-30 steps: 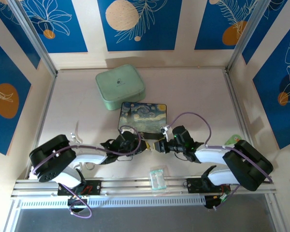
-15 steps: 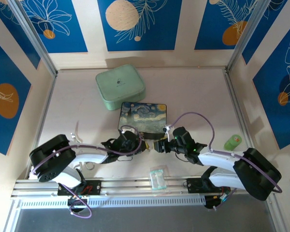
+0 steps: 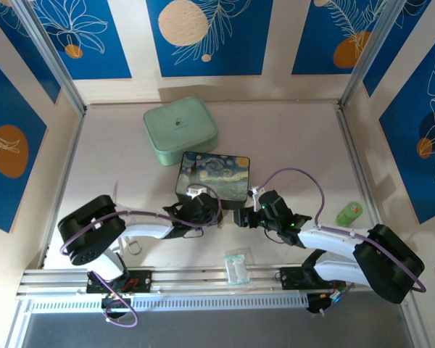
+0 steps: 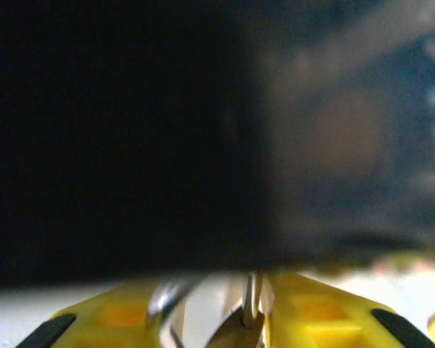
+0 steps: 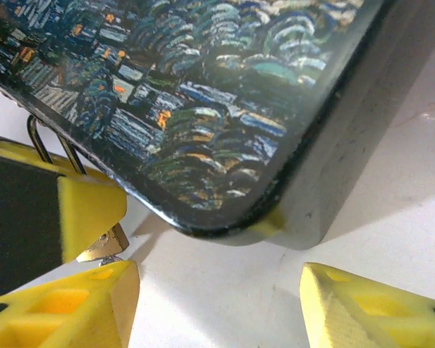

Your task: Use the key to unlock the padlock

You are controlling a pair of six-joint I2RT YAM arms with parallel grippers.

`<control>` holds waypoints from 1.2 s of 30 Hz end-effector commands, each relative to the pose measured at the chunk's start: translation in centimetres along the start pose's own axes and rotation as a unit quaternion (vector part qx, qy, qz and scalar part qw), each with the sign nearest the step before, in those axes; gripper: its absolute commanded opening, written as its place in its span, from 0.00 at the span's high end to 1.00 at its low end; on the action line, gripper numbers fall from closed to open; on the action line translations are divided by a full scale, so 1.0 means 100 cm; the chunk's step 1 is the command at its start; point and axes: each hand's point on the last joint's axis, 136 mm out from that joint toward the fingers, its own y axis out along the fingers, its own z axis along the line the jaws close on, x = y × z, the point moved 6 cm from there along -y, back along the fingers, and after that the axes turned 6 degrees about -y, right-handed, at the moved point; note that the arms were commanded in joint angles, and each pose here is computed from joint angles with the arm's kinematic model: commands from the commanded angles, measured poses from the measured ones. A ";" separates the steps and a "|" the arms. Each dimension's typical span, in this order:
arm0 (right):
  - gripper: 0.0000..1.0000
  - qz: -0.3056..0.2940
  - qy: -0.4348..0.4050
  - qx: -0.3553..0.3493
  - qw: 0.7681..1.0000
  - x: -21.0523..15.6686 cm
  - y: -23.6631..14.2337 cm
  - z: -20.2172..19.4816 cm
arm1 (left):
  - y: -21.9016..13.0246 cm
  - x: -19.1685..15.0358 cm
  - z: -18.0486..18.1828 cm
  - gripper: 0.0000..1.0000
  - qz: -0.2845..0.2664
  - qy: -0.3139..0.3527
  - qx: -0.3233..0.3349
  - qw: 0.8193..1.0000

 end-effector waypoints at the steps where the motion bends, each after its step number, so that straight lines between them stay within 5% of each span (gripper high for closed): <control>1: 0.40 -0.017 0.005 -0.006 1.000 0.010 -0.005 0.003 | 0.007 -0.023 0.034 0.67 0.043 0.028 0.094 0.994; 13: 0.40 -0.033 0.017 -0.029 0.999 0.006 -0.014 -0.007 | -0.010 -0.041 0.032 0.72 0.032 0.070 0.131 0.988; 19: 0.39 -0.031 0.017 -0.031 0.999 0.003 -0.016 -0.009 | -0.016 -0.034 0.034 0.85 0.014 0.097 0.161 0.982; 36: 0.39 -0.044 0.022 0.007 0.999 -0.006 -0.020 -0.005 | -0.023 -0.030 0.034 0.72 -0.014 0.157 0.241 0.958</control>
